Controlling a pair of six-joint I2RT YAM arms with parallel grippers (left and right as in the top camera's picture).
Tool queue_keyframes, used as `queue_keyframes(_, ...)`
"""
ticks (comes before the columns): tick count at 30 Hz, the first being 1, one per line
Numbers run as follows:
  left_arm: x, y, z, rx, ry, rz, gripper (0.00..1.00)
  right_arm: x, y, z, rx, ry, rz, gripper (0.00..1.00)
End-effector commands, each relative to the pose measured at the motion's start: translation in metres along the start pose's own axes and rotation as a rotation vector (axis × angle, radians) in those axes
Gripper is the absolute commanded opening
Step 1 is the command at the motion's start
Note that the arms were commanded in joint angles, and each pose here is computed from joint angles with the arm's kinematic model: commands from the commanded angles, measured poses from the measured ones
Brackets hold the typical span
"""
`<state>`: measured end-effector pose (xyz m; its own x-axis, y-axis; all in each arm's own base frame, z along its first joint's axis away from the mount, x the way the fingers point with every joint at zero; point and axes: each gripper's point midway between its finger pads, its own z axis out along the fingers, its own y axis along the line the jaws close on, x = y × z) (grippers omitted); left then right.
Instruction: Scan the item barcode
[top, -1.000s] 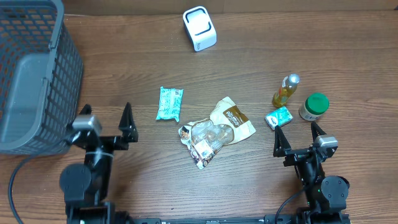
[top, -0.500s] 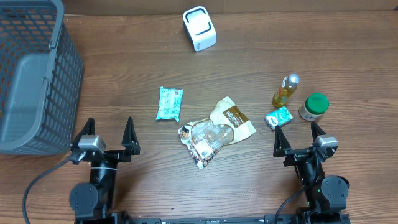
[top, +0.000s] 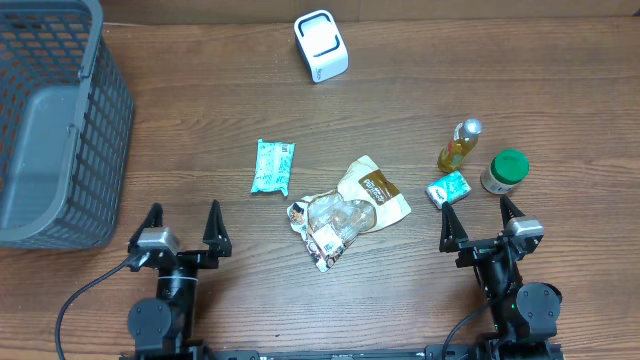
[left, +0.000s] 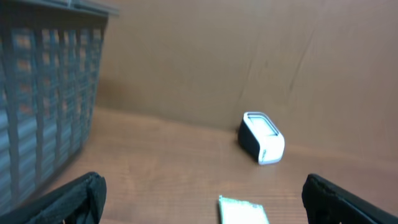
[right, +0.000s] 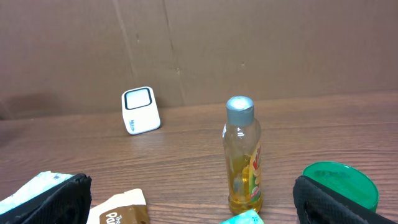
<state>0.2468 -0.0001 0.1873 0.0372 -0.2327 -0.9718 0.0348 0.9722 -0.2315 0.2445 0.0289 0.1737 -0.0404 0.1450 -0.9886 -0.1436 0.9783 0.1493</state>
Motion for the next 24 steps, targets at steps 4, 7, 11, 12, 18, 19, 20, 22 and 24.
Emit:
queue_keyframes(4,0.0293,0.0111,-0.0022,-0.058,0.110,0.024,1.00,0.0028,-0.0003,0.0003,-0.002,0.001,0.000,1.00)
queue_keyframes(7,0.0295,0.0112,-0.0022,-0.058,0.111,0.032,0.99,0.0029,-0.0003,0.0003,-0.002,0.001,0.000,1.00)
queue_keyframes(11,0.0296,0.0113,-0.0022,-0.058,0.112,0.033,0.99,0.0028,-0.0002,0.0003,-0.003,0.001,0.000,1.00)
queue_keyframes(12,0.0296,0.0113,-0.0022,-0.058,0.112,0.033,1.00,0.0029,-0.0003,0.0003,-0.002,0.001,0.000,1.00)
queue_keyframes(18,0.0296,0.0113,-0.0022,-0.058,0.112,0.033,1.00,0.0029,-0.0004,0.0003,-0.002,0.001,0.000,1.00)
queue_keyframes(19,0.0296,0.0113,-0.0022,-0.058,0.112,0.033,1.00,0.0029,-0.0003,0.0003,-0.002,0.001,0.000,1.00)
queue_keyframes(20,0.0296,0.0113,-0.0022,-0.058,0.112,0.033,1.00,0.0028,-0.0004,0.0003,-0.002,0.001,0.000,1.00)
queue_keyframes(22,0.0296,0.0113,-0.0022,-0.058,0.112,0.033,0.99,0.0028,-0.0003,0.0003,-0.002,0.001,0.000,1.00)
queue_keyframes(24,0.0296,0.0113,-0.0022,-0.058,0.112,0.033,0.99,0.0029,-0.0003,0.0003,-0.002,0.001,0.000,1.00)
